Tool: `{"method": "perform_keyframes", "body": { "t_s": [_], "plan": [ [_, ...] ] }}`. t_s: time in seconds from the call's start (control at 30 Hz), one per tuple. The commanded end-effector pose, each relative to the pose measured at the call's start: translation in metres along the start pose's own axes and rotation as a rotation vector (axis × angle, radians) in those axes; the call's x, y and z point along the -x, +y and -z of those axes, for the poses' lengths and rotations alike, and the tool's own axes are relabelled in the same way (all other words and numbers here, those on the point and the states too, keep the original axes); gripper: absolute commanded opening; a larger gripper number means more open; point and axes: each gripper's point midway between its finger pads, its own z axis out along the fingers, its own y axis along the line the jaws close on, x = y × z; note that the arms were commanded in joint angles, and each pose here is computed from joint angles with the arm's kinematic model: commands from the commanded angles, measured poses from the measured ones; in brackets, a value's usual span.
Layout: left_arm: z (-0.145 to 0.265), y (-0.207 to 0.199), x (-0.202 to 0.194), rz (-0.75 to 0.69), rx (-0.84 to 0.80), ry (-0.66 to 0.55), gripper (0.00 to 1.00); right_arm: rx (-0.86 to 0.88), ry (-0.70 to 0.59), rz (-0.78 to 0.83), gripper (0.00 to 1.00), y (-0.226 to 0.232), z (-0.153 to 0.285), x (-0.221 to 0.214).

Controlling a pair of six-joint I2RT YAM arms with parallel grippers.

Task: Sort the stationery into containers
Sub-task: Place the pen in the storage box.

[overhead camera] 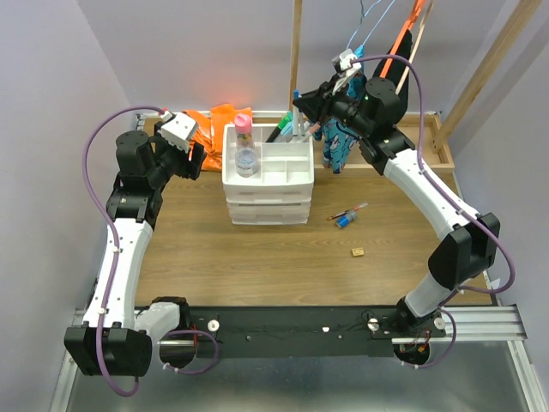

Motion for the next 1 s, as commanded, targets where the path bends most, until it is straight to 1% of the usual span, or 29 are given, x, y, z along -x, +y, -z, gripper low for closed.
{"method": "perform_keyframes", "body": {
  "t_s": [0.0,0.47,0.6,0.83,0.97],
  "plan": [
    [0.000,0.004,0.004,-0.009,0.016,-0.013,0.74,-0.022,0.007,-0.014,0.00,-0.011,-0.004,-0.011],
    [-0.005,0.007,0.000,-0.008,0.017,0.002,0.74,0.001,0.029,-0.072,0.01,-0.013,-0.016,-0.044],
    [-0.006,0.006,-0.003,-0.003,0.016,0.006,0.74,-0.006,0.048,-0.076,0.01,-0.013,-0.010,-0.057],
    [-0.006,0.004,-0.006,0.003,0.011,0.009,0.74,-0.007,0.053,-0.070,0.00,-0.010,-0.001,-0.061],
    [-0.006,0.003,-0.006,0.007,0.006,0.007,0.74,-0.013,0.074,-0.072,0.01,-0.009,0.005,-0.072]
  ]
}}
